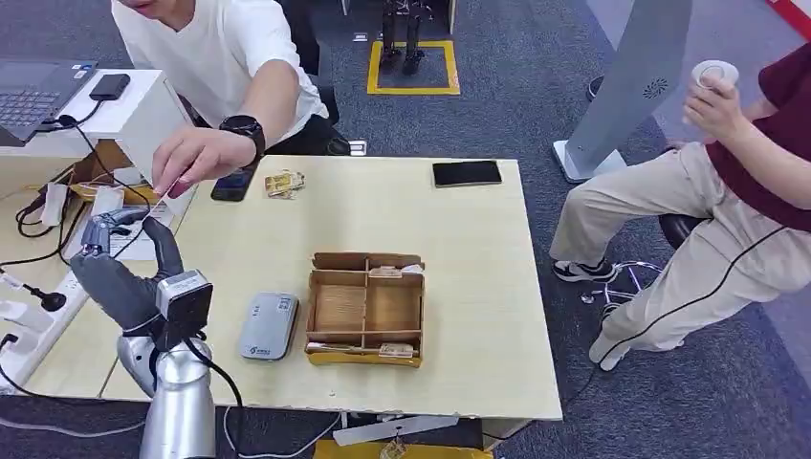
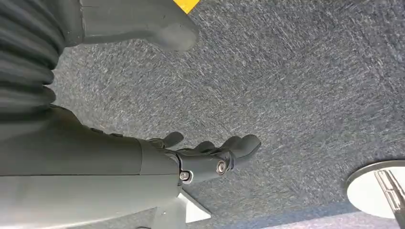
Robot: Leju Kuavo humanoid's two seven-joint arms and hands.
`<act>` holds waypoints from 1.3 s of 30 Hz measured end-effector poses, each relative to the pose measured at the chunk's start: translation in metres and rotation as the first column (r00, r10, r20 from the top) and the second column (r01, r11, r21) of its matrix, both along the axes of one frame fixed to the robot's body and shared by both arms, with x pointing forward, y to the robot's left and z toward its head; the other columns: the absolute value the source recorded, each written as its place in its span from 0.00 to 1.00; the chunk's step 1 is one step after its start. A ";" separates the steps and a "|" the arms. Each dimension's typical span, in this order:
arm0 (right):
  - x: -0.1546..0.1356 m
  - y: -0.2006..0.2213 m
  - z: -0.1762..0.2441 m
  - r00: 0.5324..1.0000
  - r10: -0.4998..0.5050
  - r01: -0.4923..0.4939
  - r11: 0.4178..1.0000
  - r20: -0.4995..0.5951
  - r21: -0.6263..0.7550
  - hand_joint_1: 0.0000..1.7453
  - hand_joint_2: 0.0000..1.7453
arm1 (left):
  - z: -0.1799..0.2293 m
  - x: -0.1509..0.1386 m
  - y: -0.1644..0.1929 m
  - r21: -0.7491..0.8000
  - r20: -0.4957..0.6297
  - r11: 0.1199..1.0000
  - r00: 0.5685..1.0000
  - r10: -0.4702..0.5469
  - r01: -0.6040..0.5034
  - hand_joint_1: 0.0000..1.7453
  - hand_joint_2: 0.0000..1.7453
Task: Pass the card to the sensor for recognition and then transmit it.
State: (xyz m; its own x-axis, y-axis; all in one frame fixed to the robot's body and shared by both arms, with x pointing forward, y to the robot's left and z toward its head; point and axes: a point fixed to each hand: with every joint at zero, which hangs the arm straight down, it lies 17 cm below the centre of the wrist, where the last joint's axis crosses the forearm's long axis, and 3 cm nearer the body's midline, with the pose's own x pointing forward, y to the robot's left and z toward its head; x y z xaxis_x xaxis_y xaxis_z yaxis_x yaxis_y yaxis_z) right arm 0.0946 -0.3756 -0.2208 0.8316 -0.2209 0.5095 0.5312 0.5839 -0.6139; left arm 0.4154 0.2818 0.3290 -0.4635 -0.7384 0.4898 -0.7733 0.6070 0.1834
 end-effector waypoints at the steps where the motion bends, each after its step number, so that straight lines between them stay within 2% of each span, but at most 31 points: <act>1: 0.000 -0.001 0.000 1.000 0.000 0.000 1.000 0.001 -0.002 0.00 1.00 | 0.000 0.000 0.001 -0.007 0.002 1.000 1.000 -0.001 0.001 1.00 1.00; 16: -0.001 -0.003 0.000 1.000 -0.006 0.006 1.000 0.002 -0.002 0.00 1.00 | 0.035 -0.021 0.011 -0.023 0.109 1.000 0.994 0.021 -0.019 1.00 1.00; 24: -0.004 0.003 -0.001 1.000 -0.021 0.021 1.000 -0.008 0.008 0.00 1.00 | 0.037 -0.022 0.010 -0.015 0.113 1.000 0.993 0.025 -0.023 1.00 1.00; 31: -0.009 0.005 -0.002 0.999 -0.050 0.050 0.999 -0.009 0.018 0.00 1.00 | 0.026 -0.014 -0.004 0.080 0.052 0.996 0.998 0.038 -0.042 1.00 1.00; 39: -0.020 0.004 -0.004 0.995 -0.091 0.092 0.995 -0.027 0.028 0.00 1.00 | -0.021 -0.001 -0.017 0.175 -0.130 0.983 0.989 0.075 -0.052 1.00 1.00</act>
